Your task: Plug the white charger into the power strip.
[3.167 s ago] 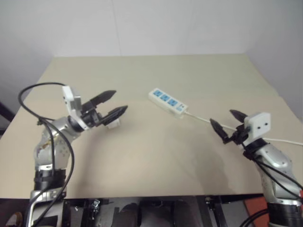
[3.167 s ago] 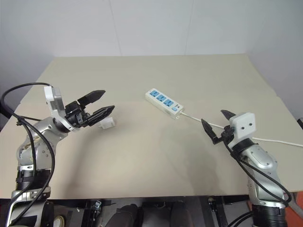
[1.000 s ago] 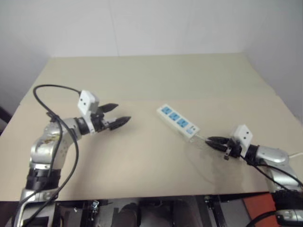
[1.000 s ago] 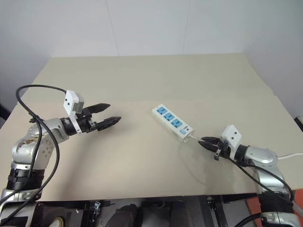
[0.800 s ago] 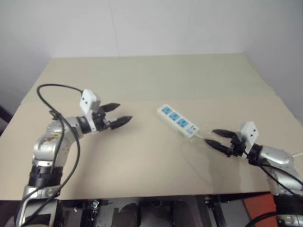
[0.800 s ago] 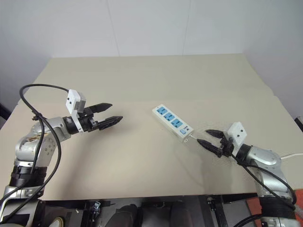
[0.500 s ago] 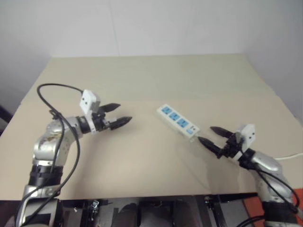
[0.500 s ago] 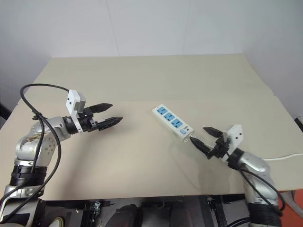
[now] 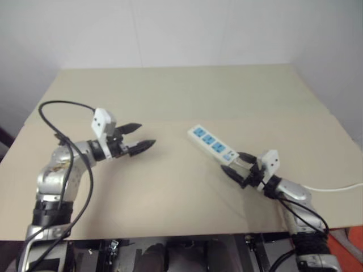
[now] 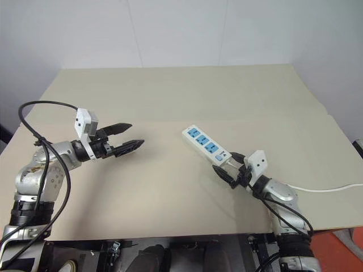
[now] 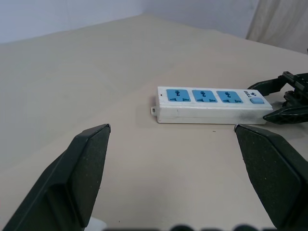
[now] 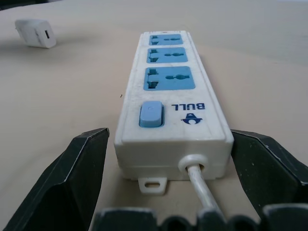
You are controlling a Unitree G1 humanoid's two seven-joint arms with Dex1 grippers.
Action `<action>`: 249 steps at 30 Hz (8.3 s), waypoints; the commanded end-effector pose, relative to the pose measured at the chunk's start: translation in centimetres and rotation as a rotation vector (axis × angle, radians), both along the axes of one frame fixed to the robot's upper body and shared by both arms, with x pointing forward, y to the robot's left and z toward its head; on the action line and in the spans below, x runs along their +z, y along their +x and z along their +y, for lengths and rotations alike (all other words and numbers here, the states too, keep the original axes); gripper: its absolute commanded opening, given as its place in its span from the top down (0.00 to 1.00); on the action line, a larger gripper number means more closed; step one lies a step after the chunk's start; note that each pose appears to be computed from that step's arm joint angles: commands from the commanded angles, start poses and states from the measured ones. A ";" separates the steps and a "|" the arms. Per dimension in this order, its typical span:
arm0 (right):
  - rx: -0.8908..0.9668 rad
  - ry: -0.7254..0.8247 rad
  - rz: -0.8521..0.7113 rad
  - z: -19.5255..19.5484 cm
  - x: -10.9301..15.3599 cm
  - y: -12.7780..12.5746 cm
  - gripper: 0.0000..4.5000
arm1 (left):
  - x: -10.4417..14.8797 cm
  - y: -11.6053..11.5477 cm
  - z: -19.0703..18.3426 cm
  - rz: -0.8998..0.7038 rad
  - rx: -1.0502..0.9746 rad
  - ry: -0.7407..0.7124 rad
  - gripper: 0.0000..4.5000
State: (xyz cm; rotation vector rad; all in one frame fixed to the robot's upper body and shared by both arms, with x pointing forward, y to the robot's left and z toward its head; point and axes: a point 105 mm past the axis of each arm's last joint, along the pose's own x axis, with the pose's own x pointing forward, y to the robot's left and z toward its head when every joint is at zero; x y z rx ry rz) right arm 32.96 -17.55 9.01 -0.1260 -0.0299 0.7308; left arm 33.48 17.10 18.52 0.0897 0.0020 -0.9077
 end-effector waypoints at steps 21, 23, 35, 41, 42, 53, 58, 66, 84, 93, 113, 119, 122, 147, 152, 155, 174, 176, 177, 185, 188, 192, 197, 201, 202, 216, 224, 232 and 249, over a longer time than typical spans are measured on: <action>0.078 -0.035 -0.085 -0.4 1.0 -0.8 0.24 | 1.9 -0.4 -0.1 -0.082 -0.022 -0.025 0.00; 0.167 -0.065 -0.101 -0.9 1.4 -2.3 0.24 | 2.1 -0.3 0.0 -0.093 -0.027 -0.020 0.00; 0.748 -0.020 -0.082 6.0 3.2 -5.4 0.24 | 4.0 2.6 -0.6 -0.087 0.062 0.028 0.00; 0.875 -0.034 -0.103 10.6 2.3 -4.7 0.24 | 5.3 3.2 -0.6 -0.087 0.108 0.116 0.00; 0.875 -0.050 -0.129 11.2 2.2 -4.5 0.24 | 5.5 3.2 -0.6 -0.073 0.098 0.118 0.00; 0.902 -0.125 -0.074 14.4 1.1 -2.2 0.24 | 4.0 4.4 -0.2 0.203 0.080 0.392 0.00; 0.885 -0.139 -0.104 15.3 0.3 -1.9 0.24 | 2.8 5.7 0.4 0.245 0.048 0.660 0.00; 0.830 -0.150 -0.081 15.6 -1.0 -1.3 0.24 | 1.0 7.0 1.2 0.324 -0.013 0.896 0.00; 0.807 -0.144 -0.080 16.9 -2.2 -1.5 0.24 | -2.5 6.9 2.3 0.496 -0.082 1.065 0.00; 0.808 -0.147 -0.076 16.8 -2.5 -1.7 0.24 | -3.4 6.8 2.8 0.512 -0.078 1.118 0.00; 0.799 -0.170 -0.081 16.8 -2.7 -1.5 0.24 | -4.2 7.1 3.5 0.542 -0.009 1.128 0.78; 0.803 -0.173 -0.074 16.7 -2.9 -1.7 0.24 | -3.2 7.5 2.6 0.494 -0.019 1.090 0.78; 0.812 -0.172 -0.062 16.5 -3.1 -1.9 0.24 | -1.1 7.7 1.2 0.419 -0.056 0.993 0.78; 0.848 -0.246 0.094 14.3 -7.0 -3.6 0.24 | 1.4 -2.5 -4.4 0.047 -0.579 -0.195 0.78; 0.839 -0.252 0.089 14.3 -7.0 -3.6 0.24 | -0.8 -3.1 -3.6 0.119 -0.659 -0.179 0.78; 0.836 -0.252 0.081 14.3 -7.0 -3.6 0.24 | -1.5 -3.0 -3.3 0.112 -0.652 -0.196 0.78; 0.842 -0.259 0.081 13.7 -7.2 -4.6 0.24 | -4.3 -2.8 -3.9 0.094 -0.685 -0.096 0.78; 0.841 -0.260 0.083 13.7 -7.2 -4.6 0.24 | -4.4 -2.8 -3.9 0.093 -0.686 -0.091 0.78; 0.841 -0.260 0.084 13.7 -7.2 -4.6 0.24 | -4.4 -2.8 -3.8 0.093 -0.686 -0.092 0.78; 0.841 -0.258 0.083 13.8 -7.2 -4.7 0.24 | -5.3 -2.6 -3.5 0.110 -0.673 -0.071 0.78; 0.843 -0.258 0.083 13.9 -7.2 -4.7 0.24 | -5.5 -2.7 -3.5 0.112 -0.677 -0.081 0.78; 0.844 -0.258 0.082 14.0 -7.2 -4.7 0.24 | -5.7 -2.8 -3.6 0.118 -0.684 -0.090 0.78; 0.844 -0.256 0.081 14.0 -7.1 -4.8 0.24 | -5.9 -3.0 -3.9 0.125 -0.693 -0.108 0.78; 0.843 -0.256 0.082 14.0 -7.1 -4.8 0.24 | -5.9 -3.0 -4.1 0.129 -0.693 -0.127 0.78; 0.842 -0.256 0.082 14.0 -7.1 -4.8 0.24 | -6.0 -3.0 -4.1 0.130 -0.695 -0.126 0.78; 0.840 -0.255 0.082 14.0 -7.1 -4.8 0.24 | -6.8 -3.8 -4.3 0.162 -0.718 -0.114 0.78; 0.843 -0.248 0.073 14.1 -6.9 -4.9 0.24 | -7.3 -3.8 -3.8 0.152 -0.707 -0.077 0.78; 0.846 -0.239 0.065 14.0 -6.8 -5.0 0.24 | -7.5 -3.9 -3.2 0.082 -0.670 -0.104 0.78; 0.876 -0.241 0.059 13.5 -6.5 -5.6 0.24 | -10.2 -4.8 -1.9 0.068 -0.630 -0.048 0.78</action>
